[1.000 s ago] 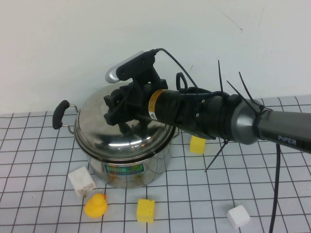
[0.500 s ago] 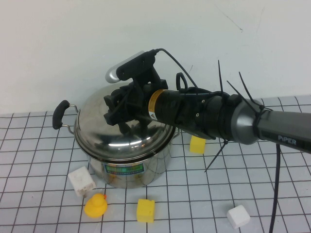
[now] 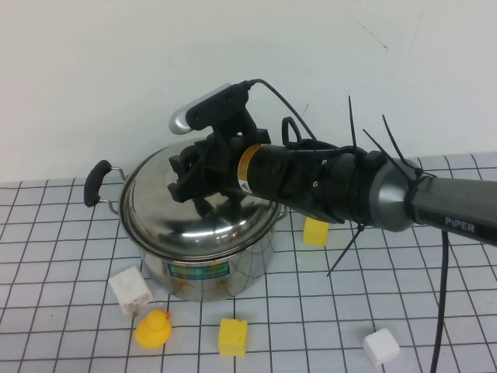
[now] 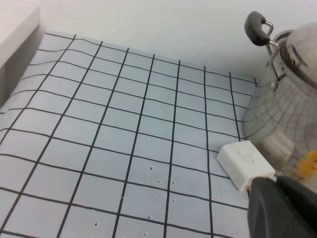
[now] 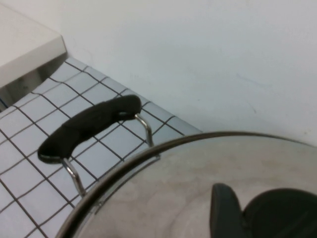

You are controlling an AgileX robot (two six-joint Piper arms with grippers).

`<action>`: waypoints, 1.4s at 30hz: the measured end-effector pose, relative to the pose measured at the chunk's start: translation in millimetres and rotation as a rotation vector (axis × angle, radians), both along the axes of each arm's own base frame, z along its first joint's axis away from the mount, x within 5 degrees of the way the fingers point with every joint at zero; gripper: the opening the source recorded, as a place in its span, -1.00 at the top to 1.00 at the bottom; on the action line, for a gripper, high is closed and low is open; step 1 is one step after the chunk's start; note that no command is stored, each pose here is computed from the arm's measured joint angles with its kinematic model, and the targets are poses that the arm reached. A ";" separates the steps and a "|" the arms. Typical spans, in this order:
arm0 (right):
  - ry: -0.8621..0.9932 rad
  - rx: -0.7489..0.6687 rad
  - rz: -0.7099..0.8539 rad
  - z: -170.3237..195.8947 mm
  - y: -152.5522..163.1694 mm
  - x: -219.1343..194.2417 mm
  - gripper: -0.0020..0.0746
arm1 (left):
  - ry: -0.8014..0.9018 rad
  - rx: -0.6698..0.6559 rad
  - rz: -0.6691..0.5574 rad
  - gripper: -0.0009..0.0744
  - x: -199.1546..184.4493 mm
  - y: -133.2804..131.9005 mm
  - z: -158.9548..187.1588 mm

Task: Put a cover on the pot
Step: Place the pot lid on the pot

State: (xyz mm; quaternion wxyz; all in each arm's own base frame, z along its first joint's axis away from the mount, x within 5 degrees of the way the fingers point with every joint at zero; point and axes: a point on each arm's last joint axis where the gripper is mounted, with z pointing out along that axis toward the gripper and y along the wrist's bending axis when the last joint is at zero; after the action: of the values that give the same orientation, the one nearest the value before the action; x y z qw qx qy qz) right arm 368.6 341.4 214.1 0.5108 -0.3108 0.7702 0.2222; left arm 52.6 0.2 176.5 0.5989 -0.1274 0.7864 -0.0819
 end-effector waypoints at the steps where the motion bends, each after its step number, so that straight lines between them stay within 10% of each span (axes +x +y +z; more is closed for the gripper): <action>1: -0.001 -0.003 -0.001 0.8 -0.3 -0.1 0.05 | 0.000 0.000 0.000 0.98 0.0 0.0 0.0; 36: -0.008 0.011 0.014 0.3 0.3 -1.6 0.05 | 0.000 0.003 -0.001 0.98 0.0 0.0 0.0; 42: 0.000 0.026 0.013 0.1 0.8 -1.6 -0.29 | 0.000 0.003 -0.001 0.98 0.0 0.0 0.0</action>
State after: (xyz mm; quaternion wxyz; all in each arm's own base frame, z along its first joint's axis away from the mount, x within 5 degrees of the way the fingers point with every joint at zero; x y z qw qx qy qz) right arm 367.0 342.3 214.2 0.5131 -0.3090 0.7654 0.2355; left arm 52.6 0.2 176.5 0.5990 -0.1263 0.7866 -0.0810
